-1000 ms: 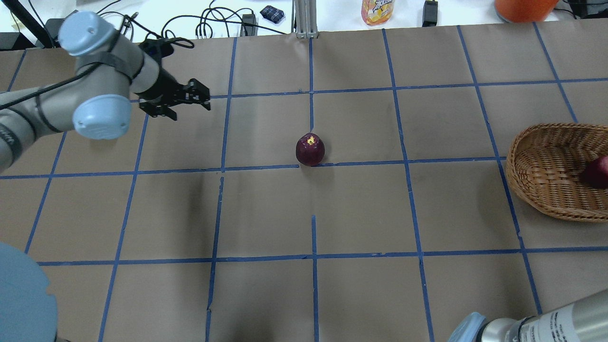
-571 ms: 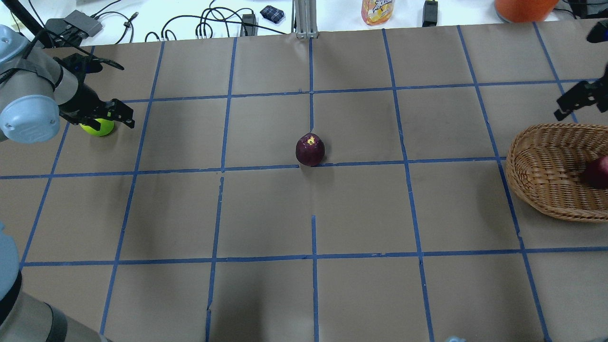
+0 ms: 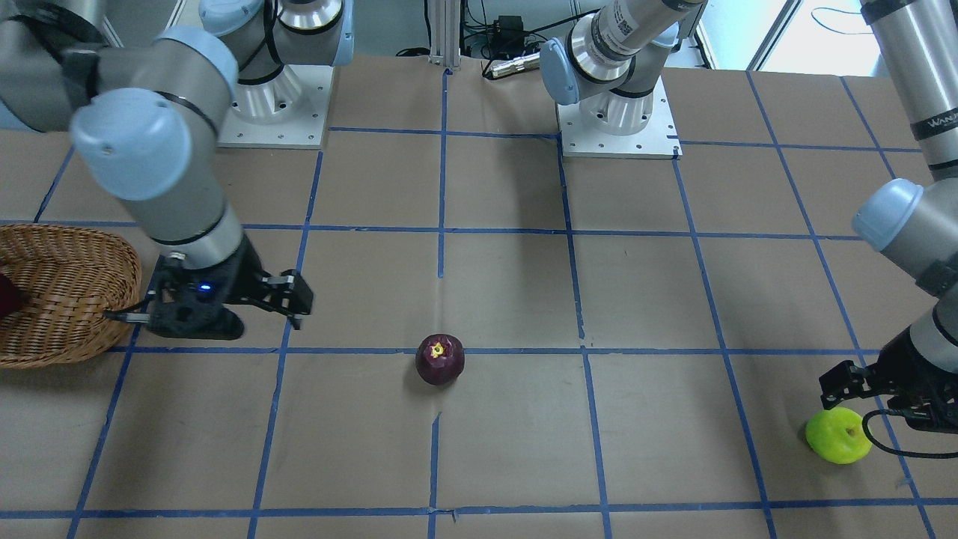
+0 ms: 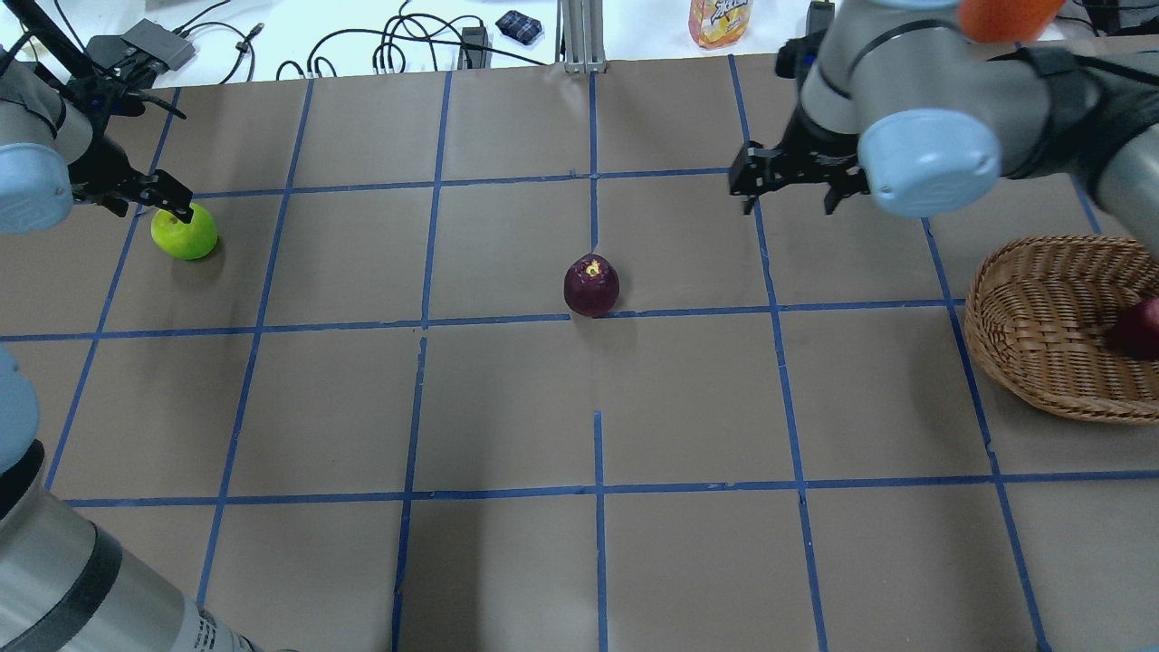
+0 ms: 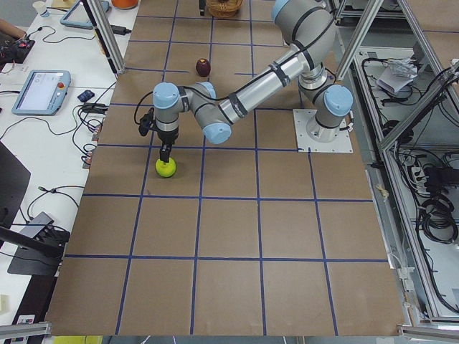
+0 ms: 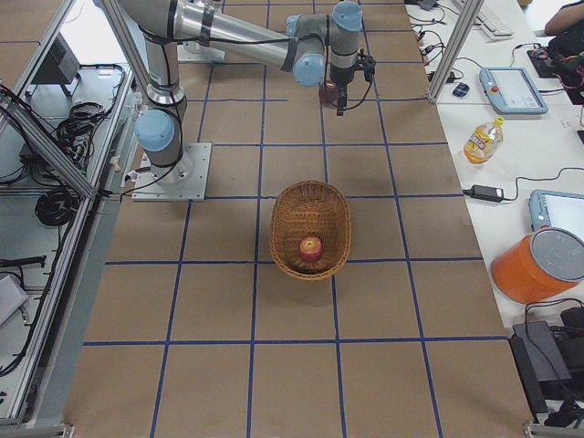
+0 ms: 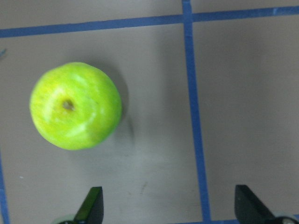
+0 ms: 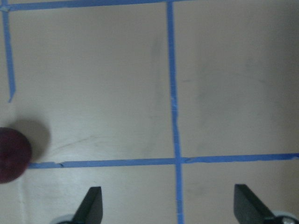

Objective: Put all apples into basket
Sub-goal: 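Grasp the purple apple with the right gripper while the left grasps the green apple, then drop the purple apple into the basket while the left gripper carries the green apple centrally, then release the green apple and withdraw the left gripper while the right returns toward it, then lower the right gripper onto the green apple and grasp it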

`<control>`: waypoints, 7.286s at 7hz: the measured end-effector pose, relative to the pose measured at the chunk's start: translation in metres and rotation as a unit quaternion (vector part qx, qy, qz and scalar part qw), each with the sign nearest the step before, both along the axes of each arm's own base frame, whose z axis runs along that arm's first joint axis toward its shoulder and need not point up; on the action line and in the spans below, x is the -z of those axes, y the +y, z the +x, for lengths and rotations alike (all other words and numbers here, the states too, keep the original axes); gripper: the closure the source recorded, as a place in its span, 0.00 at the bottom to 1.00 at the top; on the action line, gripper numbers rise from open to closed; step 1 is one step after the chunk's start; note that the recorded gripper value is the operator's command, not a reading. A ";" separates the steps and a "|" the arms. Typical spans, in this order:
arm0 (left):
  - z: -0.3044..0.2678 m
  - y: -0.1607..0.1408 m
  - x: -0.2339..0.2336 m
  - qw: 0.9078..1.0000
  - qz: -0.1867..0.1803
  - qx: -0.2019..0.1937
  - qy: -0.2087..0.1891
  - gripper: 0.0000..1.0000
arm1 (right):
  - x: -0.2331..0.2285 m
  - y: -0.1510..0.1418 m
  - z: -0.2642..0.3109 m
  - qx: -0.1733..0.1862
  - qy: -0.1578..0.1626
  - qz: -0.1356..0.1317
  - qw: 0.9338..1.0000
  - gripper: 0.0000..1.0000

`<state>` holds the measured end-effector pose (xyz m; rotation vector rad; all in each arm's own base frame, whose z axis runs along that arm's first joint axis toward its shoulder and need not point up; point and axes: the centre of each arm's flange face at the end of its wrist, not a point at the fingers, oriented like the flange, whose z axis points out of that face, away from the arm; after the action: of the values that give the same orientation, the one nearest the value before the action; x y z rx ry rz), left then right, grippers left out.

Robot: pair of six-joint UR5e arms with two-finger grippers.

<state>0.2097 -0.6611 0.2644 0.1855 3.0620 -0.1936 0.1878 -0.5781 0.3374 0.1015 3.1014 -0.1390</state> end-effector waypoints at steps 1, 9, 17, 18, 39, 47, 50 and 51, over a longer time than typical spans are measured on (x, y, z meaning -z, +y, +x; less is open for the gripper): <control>0.009 -0.004 0.011 1.000 0.004 -0.002 0.003 0.00 | 0.021 0.001 0.063 0.030 -0.011 -0.012 0.999 0.00; 0.030 -0.017 0.064 0.998 0.001 -0.019 0.063 0.00 | 0.127 0.008 0.185 0.063 -0.003 0.022 0.998 0.06; -0.035 -0.022 0.009 0.995 0.008 -0.039 0.089 0.88 | 0.024 -0.004 0.061 0.085 0.011 0.047 0.995 0.48; -0.090 -0.019 -0.006 0.993 0.014 -0.057 0.106 0.88 | 0.003 -0.001 -0.006 0.058 0.017 0.056 0.997 0.49; -0.334 0.163 -0.227 0.988 0.028 -0.140 0.052 0.00 | 0.048 0.064 -0.213 -0.078 -0.018 -0.015 0.997 0.00; -0.321 0.182 -0.241 0.988 0.018 -0.145 0.052 0.00 | 0.084 0.000 0.145 0.040 -0.039 0.015 0.998 0.00; -0.321 0.182 -0.239 0.988 0.020 -0.145 0.051 0.00 | 0.124 0.004 0.166 0.022 -0.016 0.032 0.999 0.02; -0.321 0.182 -0.239 0.988 0.020 -0.145 0.049 0.00 | 0.131 0.005 0.167 0.018 -0.008 0.035 0.999 0.03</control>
<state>-0.1116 -0.4789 0.5037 -0.2762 3.1422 -0.1265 0.3551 -0.5727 0.2061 0.1595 3.0899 -0.0314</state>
